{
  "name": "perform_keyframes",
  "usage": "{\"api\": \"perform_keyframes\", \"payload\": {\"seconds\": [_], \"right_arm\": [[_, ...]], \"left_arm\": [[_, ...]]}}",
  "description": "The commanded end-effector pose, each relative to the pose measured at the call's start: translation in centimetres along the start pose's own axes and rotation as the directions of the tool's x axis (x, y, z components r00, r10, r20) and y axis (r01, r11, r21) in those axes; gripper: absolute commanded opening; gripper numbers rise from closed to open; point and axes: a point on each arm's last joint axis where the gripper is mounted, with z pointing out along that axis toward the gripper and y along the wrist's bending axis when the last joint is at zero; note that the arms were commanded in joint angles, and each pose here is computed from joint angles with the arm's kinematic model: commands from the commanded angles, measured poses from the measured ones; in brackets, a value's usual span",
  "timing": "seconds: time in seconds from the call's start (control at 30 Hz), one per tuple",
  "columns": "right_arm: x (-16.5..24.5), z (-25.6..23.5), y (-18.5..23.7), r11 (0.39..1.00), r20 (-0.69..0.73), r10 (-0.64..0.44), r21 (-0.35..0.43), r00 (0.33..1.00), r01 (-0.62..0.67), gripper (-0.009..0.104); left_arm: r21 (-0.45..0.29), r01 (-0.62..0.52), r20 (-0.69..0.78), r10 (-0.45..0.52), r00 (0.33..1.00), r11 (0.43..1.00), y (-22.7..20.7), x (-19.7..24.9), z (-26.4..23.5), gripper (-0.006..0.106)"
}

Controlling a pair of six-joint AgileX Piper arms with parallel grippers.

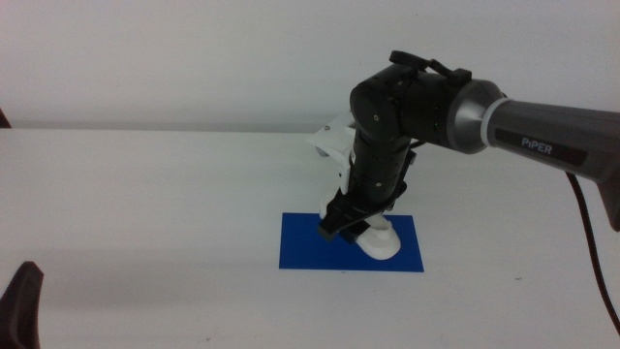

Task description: Use one arm to grab the shoe from the table and place it on the mat.

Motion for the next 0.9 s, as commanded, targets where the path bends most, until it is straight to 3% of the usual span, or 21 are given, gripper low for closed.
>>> {"api": "perform_keyframes", "payload": {"seconds": [0.0, 0.03, 0.1, 0.13, 0.2, 0.27, 0.33, 0.53, 0.87], "right_arm": [[0.1, -0.4, -0.4, 0.991, -0.001, -0.133, 0.023, 0.991, 0.133, 0.007], [0.1, -0.4, -0.4, 0.985, -0.001, -0.172, 0.02, 0.985, 0.172, 0.007], [0.0, -0.4, -0.3, 0.934, 0.012, -0.358, 0.007, 0.934, 0.358, 0.007], [0.0, -0.3, -0.3, 0.888, 0.022, -0.459, -0.002, 0.888, 0.459, 0.007], [0.0, -0.1, -0.1, 0.731, 0.047, -0.681, -0.026, 0.731, 0.682, 0.007], [0.0, 0.0, -0.1, 0.634, 0.066, -0.77, -0.032, 0.634, 0.773, 0.007], [-0.3, 0.4, -0.3, 0.642, 0.078, -0.764, -0.011, 0.64, 0.767, 0.007], [-0.6, 0.5, -0.8, 0.753, 0.102, -0.656, 0.019, 0.748, 0.658, 0.004], [-0.6, 1.4, -0.8, 0.75, 0.095, -0.658, 0.001, 0.747, 0.661, 0.001]], "left_arm": [[0.005, 0.008, 0.009, -0.008, 1.0, 1.0, 0.1, 1.1, -0.1, 0.094], [0.005, 0.008, 0.009, -0.008, 1.0, 1.0, 0.1, 1.1, -0.1, 0.094], [0.005, 0.008, 0.009, -0.008, 1.0, 1.0, 0.1, 1.1, -0.1, 0.094], [0.005, 0.008, 0.009, -0.008, 1.0, 1.0, 0.1, 1.1, -0.1, 0.094], [0.005, 0.008, 0.009, -0.008, 1.0, 1.0, 0.1, 1.1, -0.1, 0.094], [0.005, 0.008, 0.009, -0.008, 1.0, 1.0, 0.1, 1.1, -0.1, 0.094], [0.005, 0.008, 0.009, -0.008, 1.0, 1.0, 0.1, 1.1, -0.1, 0.094], [0.005, 0.008, 0.009, -0.008, 1.0, 1.0, 0.1, 1.1, -0.1, 0.094], [0.005, 0.008, 0.009, -0.008, 1.0, 1.0, 0.1, 1.1, -0.1, 0.094]]}}
